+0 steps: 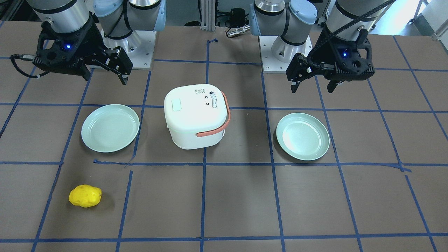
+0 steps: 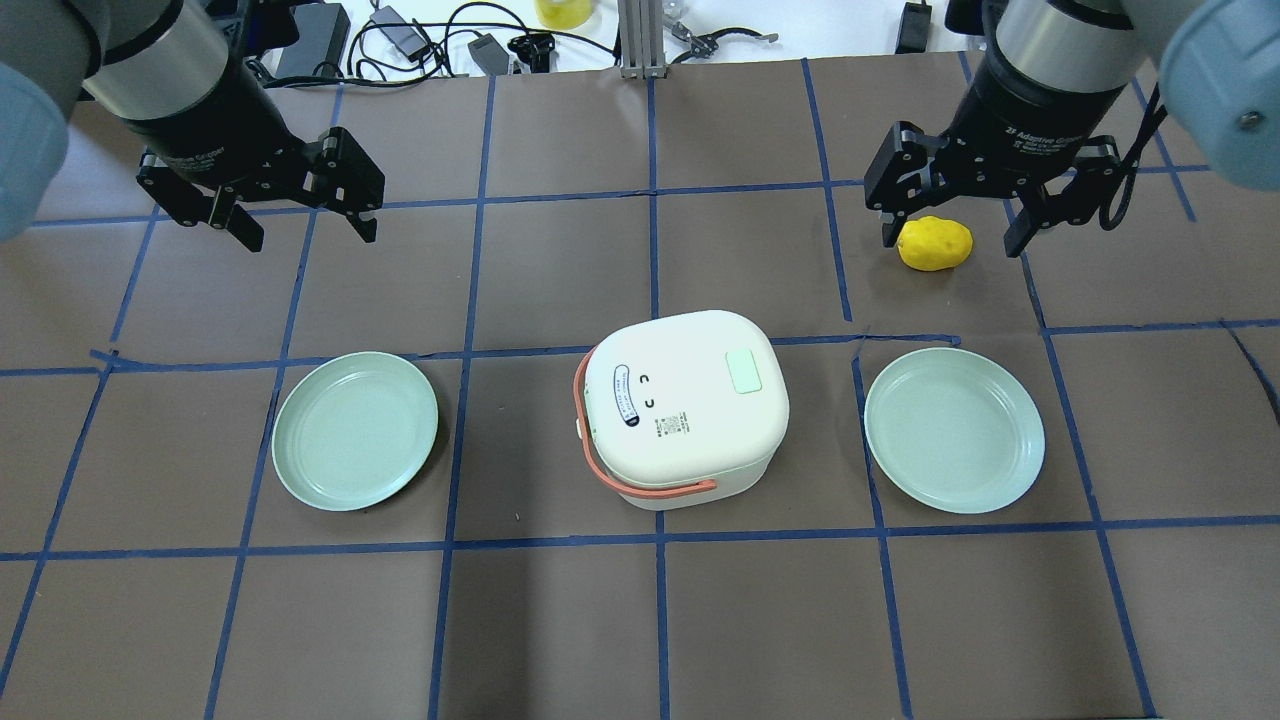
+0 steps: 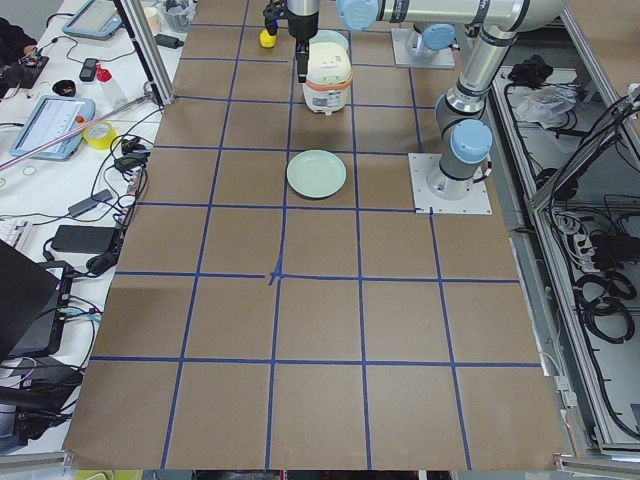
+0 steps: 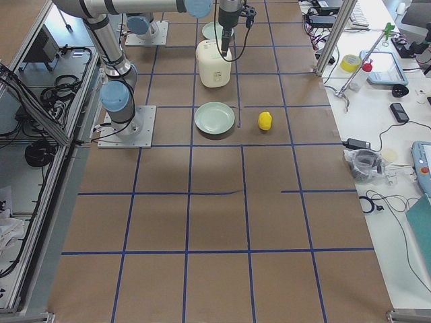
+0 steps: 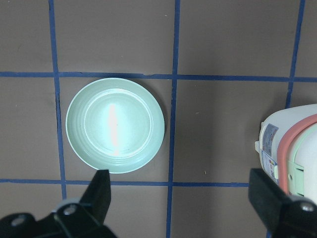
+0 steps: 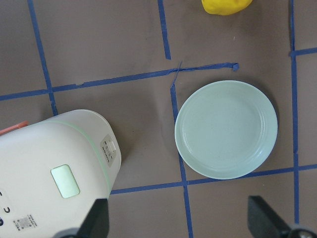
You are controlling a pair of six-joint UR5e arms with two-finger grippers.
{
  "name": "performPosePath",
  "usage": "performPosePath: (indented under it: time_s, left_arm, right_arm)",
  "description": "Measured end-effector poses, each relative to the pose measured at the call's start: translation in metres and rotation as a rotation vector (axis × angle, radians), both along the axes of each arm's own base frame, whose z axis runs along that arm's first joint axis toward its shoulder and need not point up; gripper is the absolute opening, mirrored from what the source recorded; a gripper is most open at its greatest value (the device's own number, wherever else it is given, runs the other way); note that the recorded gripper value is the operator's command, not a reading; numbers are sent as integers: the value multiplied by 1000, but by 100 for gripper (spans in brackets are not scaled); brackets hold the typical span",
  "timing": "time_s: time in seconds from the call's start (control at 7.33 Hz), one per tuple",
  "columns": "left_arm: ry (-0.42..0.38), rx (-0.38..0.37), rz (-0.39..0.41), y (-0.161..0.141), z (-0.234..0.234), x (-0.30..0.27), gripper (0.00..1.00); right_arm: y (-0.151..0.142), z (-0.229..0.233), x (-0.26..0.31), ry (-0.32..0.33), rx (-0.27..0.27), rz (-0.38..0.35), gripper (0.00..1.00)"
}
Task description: Press rice cooker button
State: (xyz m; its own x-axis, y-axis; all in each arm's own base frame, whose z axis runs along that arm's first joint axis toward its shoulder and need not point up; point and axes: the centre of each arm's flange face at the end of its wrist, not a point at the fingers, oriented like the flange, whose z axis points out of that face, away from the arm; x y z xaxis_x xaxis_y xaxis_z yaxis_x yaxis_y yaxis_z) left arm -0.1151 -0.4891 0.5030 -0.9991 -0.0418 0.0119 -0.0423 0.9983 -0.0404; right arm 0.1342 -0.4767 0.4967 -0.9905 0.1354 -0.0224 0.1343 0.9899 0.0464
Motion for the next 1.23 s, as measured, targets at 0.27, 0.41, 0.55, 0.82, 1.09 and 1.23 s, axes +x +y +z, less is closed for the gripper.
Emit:
performPosePath:
  time_s: [0.27, 0.41, 0.55, 0.82, 1.09, 1.23]
  left_arm:
    - [0, 0, 0, 0, 0, 0, 100]
    - [0, 0, 0, 0, 0, 0, 100]
    - [0, 0, 0, 0, 0, 0, 100]
    - [0, 0, 0, 0, 0, 0, 100]
    - [0, 0, 0, 0, 0, 0, 100]
    - [0, 0, 0, 0, 0, 0, 100]
  right_arm:
    - [0, -2, 0, -1, 10, 0, 100]
    - [0, -2, 0, -2, 12, -1, 100]
    - [0, -2, 0, -2, 12, 0, 100]
    - [1, -4, -1, 8, 17, 0, 100]
    - [1, -4, -1, 14, 19, 1, 100]
    - [1, -5, -1, 16, 21, 2, 100]
